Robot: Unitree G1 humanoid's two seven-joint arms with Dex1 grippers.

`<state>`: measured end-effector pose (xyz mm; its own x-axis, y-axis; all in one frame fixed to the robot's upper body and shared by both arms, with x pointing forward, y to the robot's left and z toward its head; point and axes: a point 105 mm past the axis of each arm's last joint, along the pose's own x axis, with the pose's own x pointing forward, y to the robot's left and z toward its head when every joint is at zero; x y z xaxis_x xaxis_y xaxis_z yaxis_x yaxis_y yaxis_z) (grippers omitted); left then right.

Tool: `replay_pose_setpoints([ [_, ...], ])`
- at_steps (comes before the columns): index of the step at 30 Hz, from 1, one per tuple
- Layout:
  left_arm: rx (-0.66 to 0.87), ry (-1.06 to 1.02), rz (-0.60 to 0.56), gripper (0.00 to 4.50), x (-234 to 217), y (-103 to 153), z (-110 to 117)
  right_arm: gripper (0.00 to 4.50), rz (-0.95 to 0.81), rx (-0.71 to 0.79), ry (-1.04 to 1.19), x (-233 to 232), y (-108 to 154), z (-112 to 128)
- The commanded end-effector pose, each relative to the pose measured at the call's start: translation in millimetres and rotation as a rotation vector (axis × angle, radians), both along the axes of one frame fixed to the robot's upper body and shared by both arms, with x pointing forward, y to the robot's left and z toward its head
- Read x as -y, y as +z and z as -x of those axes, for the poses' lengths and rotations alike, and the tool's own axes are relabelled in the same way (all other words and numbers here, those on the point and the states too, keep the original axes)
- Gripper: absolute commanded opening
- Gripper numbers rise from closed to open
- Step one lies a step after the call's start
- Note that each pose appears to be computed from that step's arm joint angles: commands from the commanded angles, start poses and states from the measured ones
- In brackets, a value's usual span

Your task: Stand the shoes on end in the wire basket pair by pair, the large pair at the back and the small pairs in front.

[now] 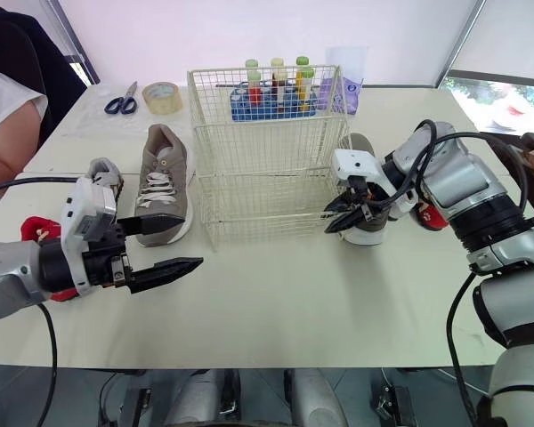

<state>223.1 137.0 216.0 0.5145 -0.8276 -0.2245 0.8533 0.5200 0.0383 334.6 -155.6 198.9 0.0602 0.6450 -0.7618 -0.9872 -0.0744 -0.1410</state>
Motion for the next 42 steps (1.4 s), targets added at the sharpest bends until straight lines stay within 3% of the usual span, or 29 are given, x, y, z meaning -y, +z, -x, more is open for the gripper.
replay_pose_setpoints([
  [1, 0.036, -0.007, 0.005, 4.5, 2.6, 4.0, -1.0, 0.03, -0.02, 0.025, 0.035, -8.3, 4.3, 2.3],
  [12, 0.028, -0.013, 0.018, 4.5, 4.2, -1.6, -6.7, 0.03, -0.098, 0.045, 0.001, -24.9, 7.5, 34.6],
  [19, 0.019, -0.03, 0.018, 4.5, 5.1, -4.4, -11.4, 0.03, -0.095, 0.053, -0.012, -24.1, -3.5, 37.0],
  [22, 0.016, -0.037, 0.016, 4.5, 6.6, -6.2, -12.0, 0.9, -0.133, 0.055, -0.025, -28.1, 1.4, 39.2],
  [26, 0.01, -0.046, 0.061, 4.5, 7.2, -2.4, -12.1, 2.66, -0.267, 0.083, -0.102, -21.4, 35.3, 43.9],
  [30, 0.009, -0.047, 0.194, 4.5, 5.0, 13.8, -13.5, 2.66, -0.592, 0.133, -0.306, 2.2, 98.5, 42.6],
  [33, -0.002, -0.047, 0.257, 4.5, 5.9, 20.1, -18.6, 2.66, -0.815, 0.221, -0.492, 28.5, 122.3, 34.6],
  [35, -0.017, -0.057, 0.271, 4.5, 7.7, 19.9, -19.9, 2.66, -0.908, 0.27, -0.6, 42.0, 124.4, 28.3],
  [36, -0.023, -0.062, 0.276, 4.5, 8.4, 19.7, -19.9, 2.93, -0.923, 0.282, -0.641, 47.3, 120.8, 26.9],
  [38, -0.051, -0.091, 0.289, 4.5, 15.0, 16.2, -15.1, 3.51, -0.891, 0.325, -0.783, 70.6, 85.4, 26.1],
  [40, -0.079, -0.107, 0.29, 4.5, 19.5, 10.6, -9.6, 4.43, -0.902, 0.349, -0.892, 85.5, 60.5, 30.2],
  [42, -0.099, -0.103, 0.285, 4.5, 21.7, 4.9, -5.4, 4.43, -0.907, 0.366, -0.976, 91.6, 41.6, 31.4],
])
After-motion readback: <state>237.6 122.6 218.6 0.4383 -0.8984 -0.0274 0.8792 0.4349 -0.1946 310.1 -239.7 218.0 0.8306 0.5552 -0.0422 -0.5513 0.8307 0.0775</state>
